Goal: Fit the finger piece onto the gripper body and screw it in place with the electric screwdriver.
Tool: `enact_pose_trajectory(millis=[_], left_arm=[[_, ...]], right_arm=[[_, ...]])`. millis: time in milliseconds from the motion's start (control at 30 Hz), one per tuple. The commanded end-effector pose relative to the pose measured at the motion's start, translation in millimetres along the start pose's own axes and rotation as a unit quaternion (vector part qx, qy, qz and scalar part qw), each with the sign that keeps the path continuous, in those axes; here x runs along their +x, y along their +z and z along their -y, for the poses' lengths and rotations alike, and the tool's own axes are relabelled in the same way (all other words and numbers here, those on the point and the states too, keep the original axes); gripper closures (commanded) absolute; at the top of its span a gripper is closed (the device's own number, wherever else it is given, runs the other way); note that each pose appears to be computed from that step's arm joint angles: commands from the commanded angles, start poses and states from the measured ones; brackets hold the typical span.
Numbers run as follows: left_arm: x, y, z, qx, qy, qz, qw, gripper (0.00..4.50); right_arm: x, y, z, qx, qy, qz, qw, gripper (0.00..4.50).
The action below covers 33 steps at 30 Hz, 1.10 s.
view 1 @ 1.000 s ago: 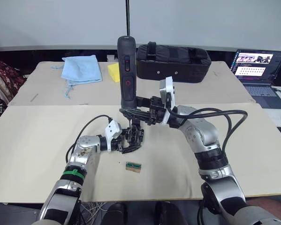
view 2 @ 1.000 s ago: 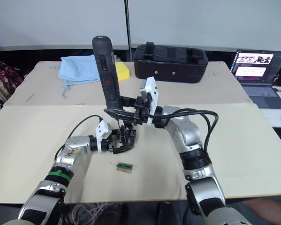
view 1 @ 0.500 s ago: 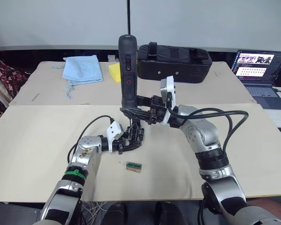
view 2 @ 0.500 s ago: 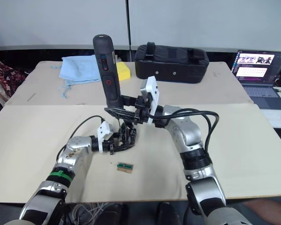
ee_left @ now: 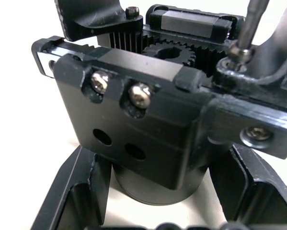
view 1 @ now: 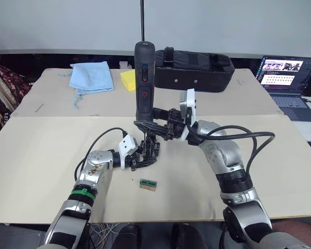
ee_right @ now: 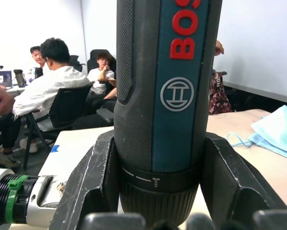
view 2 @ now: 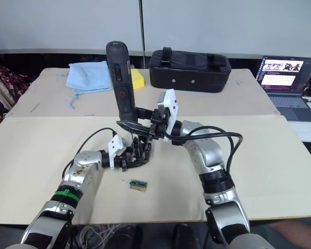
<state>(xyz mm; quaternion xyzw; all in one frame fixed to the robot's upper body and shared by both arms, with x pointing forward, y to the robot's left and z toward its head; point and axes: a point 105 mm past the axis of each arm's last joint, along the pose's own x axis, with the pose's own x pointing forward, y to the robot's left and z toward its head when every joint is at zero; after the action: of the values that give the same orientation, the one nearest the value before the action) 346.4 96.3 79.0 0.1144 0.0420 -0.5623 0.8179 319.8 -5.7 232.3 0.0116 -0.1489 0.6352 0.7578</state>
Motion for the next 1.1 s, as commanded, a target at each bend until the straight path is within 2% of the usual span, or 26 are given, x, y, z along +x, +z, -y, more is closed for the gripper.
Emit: enact_pose_trajectory(millis=[33,600,967,1100], left_arm=[[3,-1,6,-0.001,-0.019,-0.007,1.000,2.14],[2,-2,5,-0.005,-0.009,-0.007,1.000,2.14],[1,-3,4,-0.006,-0.008,-0.010,1.000,2.14],[1,-5,1,0.003,0.003,-0.017,1.000,2.14]], right_arm=[[-3,-20,-1,0.010,-0.006,-0.037,0.999,2.58],[-4,-36,-6,0.035,0.004,-0.097,0.995,2.58],[-1,-30,-4,0.021,0.002,-0.082,0.996,2.58],[3,-14,-4,0.007,0.014,-0.057,0.998,2.58]])
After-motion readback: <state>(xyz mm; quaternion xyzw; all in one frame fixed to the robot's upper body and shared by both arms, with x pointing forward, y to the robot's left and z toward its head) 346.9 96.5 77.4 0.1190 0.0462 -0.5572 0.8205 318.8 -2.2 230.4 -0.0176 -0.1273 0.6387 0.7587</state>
